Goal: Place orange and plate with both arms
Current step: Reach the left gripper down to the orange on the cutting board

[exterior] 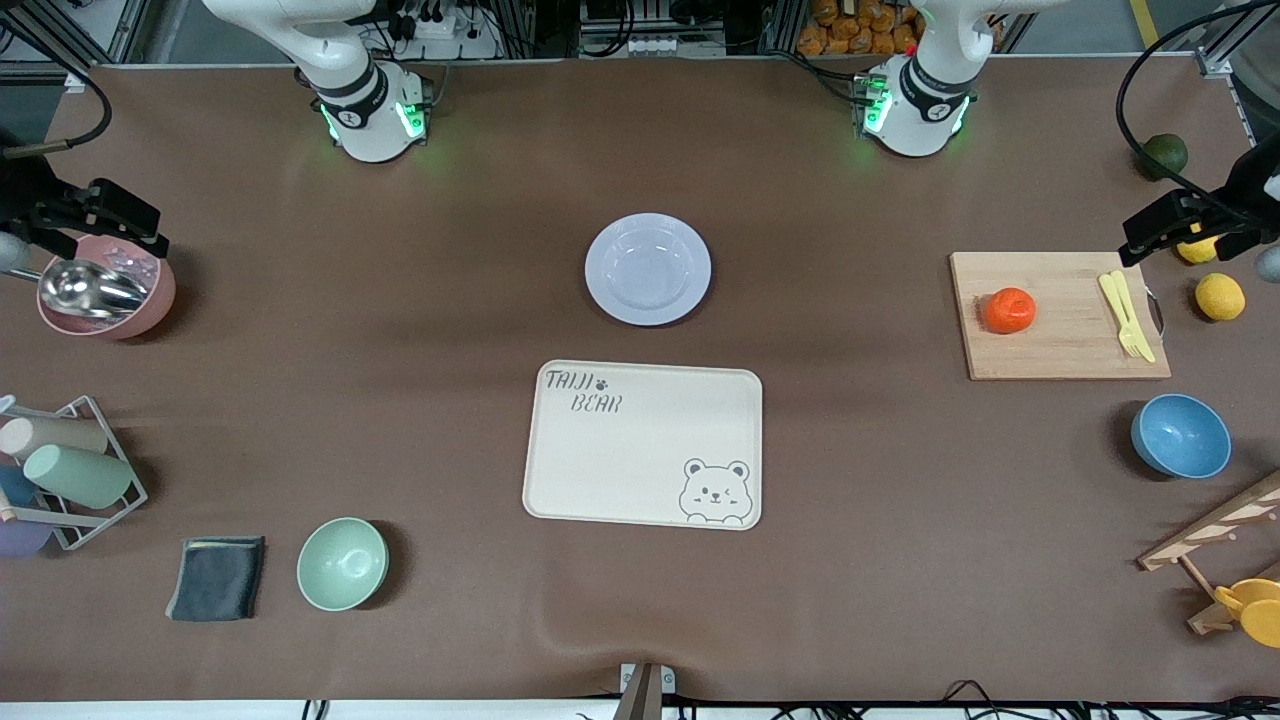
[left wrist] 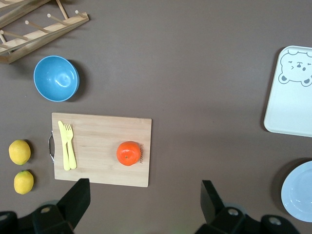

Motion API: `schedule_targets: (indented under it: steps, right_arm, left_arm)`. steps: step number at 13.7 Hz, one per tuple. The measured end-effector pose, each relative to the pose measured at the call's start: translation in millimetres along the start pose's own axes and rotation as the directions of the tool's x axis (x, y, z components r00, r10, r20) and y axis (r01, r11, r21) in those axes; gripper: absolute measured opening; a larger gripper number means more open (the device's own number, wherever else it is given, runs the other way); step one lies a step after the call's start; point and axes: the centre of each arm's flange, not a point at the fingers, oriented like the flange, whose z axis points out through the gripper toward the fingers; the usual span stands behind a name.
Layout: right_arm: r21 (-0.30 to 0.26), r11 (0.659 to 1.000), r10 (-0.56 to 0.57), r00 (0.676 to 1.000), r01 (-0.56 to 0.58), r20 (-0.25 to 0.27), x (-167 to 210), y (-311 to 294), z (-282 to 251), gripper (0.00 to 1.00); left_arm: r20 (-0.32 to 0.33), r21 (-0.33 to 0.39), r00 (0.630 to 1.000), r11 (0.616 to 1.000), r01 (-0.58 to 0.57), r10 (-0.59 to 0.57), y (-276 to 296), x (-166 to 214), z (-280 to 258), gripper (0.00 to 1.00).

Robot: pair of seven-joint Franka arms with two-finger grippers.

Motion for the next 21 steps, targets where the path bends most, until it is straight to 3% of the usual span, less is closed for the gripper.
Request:
schedule_targets:
  steps: [8, 10, 14, 21]
  right_arm:
    - [-0.004, 1.000, -0.002, 1.000, 0.002, -0.012, 2, 1, -3, 1.00]
    - [-0.004, 1.000, -0.002, 1.000, 0.002, -0.011, 3, 1, -2, 1.00]
    - [-0.005, 1.000, -0.004, 1.000, 0.004, -0.006, 4, 0, 0, 1.00]
    - [-0.005, 1.000, -0.004, 1.000, 0.004, 0.019, 14, -1, 15, 1.00]
  left_arm:
    - [0.005, 0.003, 1.000, 1.000, 0.014, -0.014, -8, 1, 2, 1.00]
    - [0.055, 0.006, 0.998, 1.000, 0.022, -0.022, -13, 0, 19, 1.00]
    - [0.172, 0.014, 0.984, 0.999, 0.049, -0.050, -29, 1, 84, 1.00]
    - [0.193, 0.022, 0.977, 0.996, 0.086, -0.089, -54, -29, 231, 1.00]
